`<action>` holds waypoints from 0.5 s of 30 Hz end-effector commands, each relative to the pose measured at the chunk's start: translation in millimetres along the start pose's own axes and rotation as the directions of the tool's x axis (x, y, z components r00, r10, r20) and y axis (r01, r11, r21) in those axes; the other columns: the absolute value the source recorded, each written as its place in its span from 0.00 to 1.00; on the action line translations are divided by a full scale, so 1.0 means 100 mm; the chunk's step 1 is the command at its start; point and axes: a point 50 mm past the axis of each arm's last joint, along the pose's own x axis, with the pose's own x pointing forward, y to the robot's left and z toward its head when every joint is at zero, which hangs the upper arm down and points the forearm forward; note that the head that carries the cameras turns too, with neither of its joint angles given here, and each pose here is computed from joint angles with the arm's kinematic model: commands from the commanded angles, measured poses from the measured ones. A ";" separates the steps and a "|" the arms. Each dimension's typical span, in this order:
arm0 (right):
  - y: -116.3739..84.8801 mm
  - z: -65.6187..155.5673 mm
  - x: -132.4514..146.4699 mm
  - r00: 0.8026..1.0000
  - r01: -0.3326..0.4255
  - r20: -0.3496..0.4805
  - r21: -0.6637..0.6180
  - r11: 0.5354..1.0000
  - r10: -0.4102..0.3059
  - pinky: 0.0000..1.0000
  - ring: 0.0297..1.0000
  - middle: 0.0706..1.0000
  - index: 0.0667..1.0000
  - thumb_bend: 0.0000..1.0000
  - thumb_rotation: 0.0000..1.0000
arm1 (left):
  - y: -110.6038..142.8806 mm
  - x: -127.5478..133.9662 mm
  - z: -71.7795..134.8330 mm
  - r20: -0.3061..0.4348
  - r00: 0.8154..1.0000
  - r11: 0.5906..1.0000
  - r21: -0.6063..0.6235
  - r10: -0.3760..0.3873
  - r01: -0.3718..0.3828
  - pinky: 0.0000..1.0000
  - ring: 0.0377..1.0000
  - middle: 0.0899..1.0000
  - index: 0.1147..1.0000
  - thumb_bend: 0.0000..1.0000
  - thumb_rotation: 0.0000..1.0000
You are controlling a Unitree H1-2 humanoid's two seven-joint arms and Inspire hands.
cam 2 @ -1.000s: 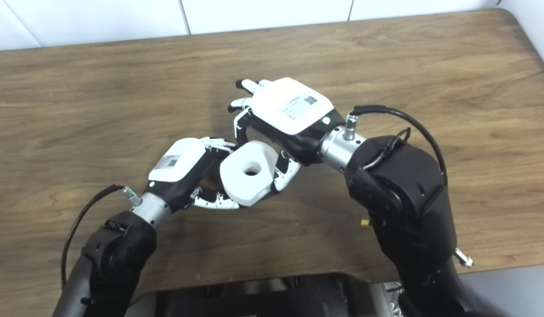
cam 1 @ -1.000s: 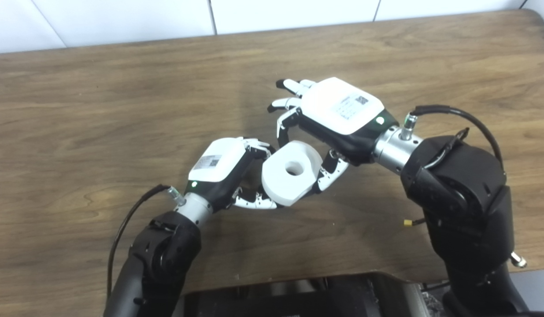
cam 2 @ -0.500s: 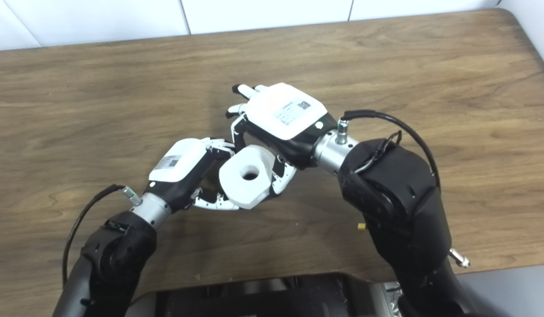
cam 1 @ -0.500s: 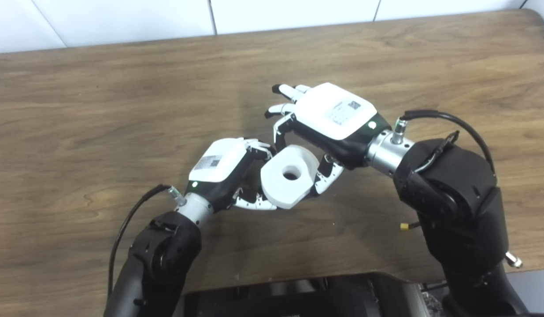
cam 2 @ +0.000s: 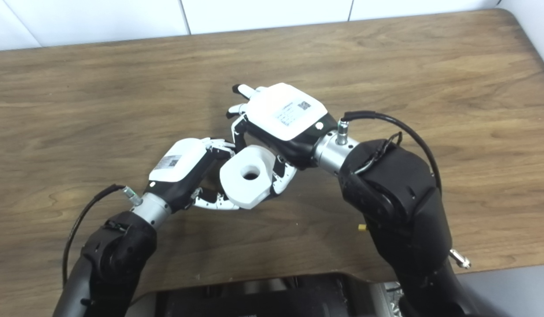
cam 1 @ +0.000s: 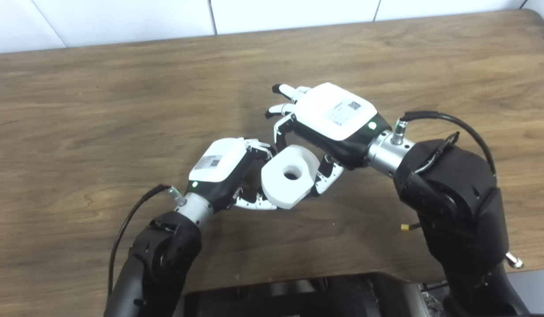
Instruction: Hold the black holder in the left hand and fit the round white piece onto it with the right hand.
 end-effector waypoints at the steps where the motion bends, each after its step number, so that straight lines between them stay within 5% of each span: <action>1: -0.11 0.03 -0.02 0.999 0.045 0.018 -0.058 0.997 -0.044 0.95 0.99 0.86 0.60 0.76 0.20 | 0.07 0.03 0.07 0.026 0.999 1.000 0.013 0.026 -0.026 0.92 0.86 0.78 0.42 0.52 0.06; 8: -0.13 0.04 -0.03 0.999 0.050 0.010 -0.067 0.997 -0.049 1.00 1.00 0.89 0.74 0.97 0.35 | 0.07 0.03 0.06 0.031 0.999 0.999 0.014 0.028 -0.029 0.91 0.85 0.78 0.42 0.52 0.06; 15: -0.12 0.03 -0.02 0.998 0.065 0.016 -0.085 0.994 -0.064 1.00 1.00 0.97 0.92 1.00 0.39 | 0.07 0.04 0.05 0.031 0.999 0.999 0.024 0.024 -0.025 0.91 0.85 0.77 0.42 0.52 0.06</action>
